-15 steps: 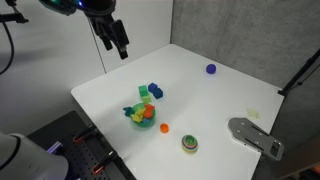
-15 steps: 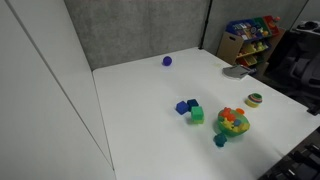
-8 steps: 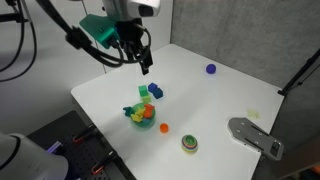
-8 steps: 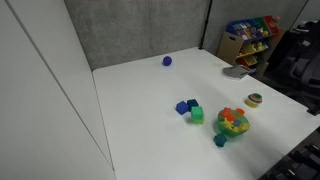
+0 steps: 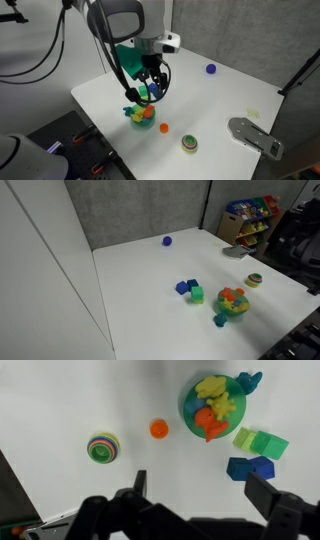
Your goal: Put the orange bowl in the small green bowl
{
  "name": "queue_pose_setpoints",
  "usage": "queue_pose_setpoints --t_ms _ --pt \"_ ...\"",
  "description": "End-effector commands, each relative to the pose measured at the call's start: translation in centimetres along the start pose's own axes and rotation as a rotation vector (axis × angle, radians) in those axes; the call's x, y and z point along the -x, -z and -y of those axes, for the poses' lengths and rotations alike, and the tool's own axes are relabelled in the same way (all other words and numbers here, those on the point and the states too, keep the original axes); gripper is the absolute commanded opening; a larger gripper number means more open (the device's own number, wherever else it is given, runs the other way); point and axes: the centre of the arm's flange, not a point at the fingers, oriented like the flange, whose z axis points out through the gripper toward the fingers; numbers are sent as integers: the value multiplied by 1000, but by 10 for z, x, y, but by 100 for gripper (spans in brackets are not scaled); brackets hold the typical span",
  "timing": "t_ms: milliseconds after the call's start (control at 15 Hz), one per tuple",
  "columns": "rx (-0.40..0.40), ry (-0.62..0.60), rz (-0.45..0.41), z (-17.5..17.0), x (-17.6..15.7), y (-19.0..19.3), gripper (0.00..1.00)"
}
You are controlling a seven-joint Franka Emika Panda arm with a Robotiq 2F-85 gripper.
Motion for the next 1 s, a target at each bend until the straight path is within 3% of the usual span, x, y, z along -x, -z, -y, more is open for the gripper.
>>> queue_pose_setpoints --t_ms 0,533,933 --pt "5 -4 41 -15 -28 -41 100" --pt "58 -21 182 -41 -66 -138 100" --pt "97 -19 182 -48 -80 -177 100"
